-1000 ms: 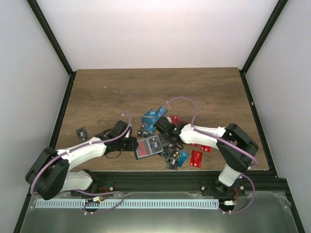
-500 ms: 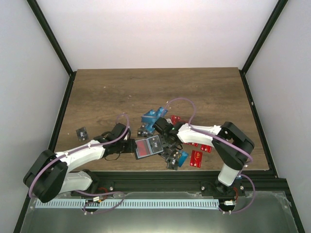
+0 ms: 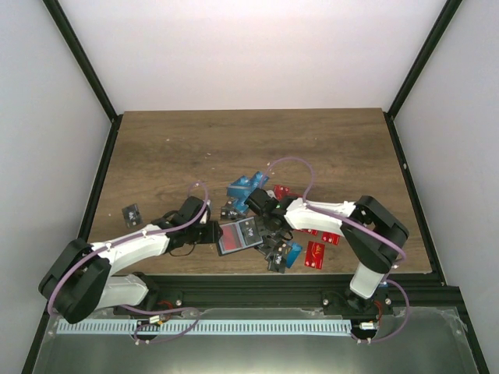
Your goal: Put the credit cards into the card holder
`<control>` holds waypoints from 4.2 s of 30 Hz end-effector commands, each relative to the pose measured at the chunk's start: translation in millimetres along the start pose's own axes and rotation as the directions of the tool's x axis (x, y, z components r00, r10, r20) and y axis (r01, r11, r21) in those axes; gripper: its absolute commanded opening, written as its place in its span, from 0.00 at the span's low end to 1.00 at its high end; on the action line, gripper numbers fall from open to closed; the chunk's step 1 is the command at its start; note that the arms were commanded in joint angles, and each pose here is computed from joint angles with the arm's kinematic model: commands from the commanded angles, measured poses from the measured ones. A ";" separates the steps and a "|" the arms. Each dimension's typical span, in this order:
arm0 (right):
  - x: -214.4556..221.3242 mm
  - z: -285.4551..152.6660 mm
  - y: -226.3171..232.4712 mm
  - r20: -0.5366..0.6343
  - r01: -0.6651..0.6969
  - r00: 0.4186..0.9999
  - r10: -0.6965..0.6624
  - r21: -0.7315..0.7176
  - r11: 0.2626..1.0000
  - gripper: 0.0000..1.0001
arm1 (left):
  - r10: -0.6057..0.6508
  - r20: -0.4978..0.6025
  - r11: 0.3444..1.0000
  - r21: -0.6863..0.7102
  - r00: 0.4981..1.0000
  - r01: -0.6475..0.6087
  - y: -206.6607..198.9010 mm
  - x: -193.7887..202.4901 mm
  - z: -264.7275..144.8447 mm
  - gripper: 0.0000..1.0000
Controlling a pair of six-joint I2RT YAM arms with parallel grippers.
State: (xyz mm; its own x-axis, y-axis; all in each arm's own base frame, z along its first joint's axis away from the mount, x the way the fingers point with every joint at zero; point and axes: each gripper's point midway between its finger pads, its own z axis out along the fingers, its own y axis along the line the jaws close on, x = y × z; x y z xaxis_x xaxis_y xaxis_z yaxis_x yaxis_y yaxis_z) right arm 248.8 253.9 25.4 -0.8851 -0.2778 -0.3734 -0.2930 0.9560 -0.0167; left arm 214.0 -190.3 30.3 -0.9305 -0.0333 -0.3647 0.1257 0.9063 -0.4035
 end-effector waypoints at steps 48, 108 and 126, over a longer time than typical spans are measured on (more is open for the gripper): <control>18.5 1.9 53.2 -0.023 -0.012 1.000 0.007 -0.214 0.977 0.01 | -0.074 0.043 0.994 0.080 0.996 0.071 -24.4 1.1 -13.3 0.60; 36.3 13.3 48.5 -0.059 -0.018 0.998 0.006 -0.206 0.978 0.01 | -0.165 0.103 0.986 0.007 0.981 0.165 -19.0 5.5 -33.3 0.64; 37.0 15.3 51.7 -0.061 -0.004 0.998 -0.010 -0.216 0.976 0.01 | -0.207 0.042 0.978 -0.021 0.977 0.208 6.5 38.4 -4.2 0.73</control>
State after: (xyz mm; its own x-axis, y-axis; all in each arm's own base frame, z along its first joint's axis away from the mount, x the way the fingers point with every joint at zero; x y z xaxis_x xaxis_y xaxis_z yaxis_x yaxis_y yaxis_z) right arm 227.1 301.5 23.5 -0.8859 -0.2299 -0.4030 -0.3362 0.9166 0.2163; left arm 182.6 -178.8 28.1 -0.9067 -0.2498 -0.3398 -0.0804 0.8933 -0.4422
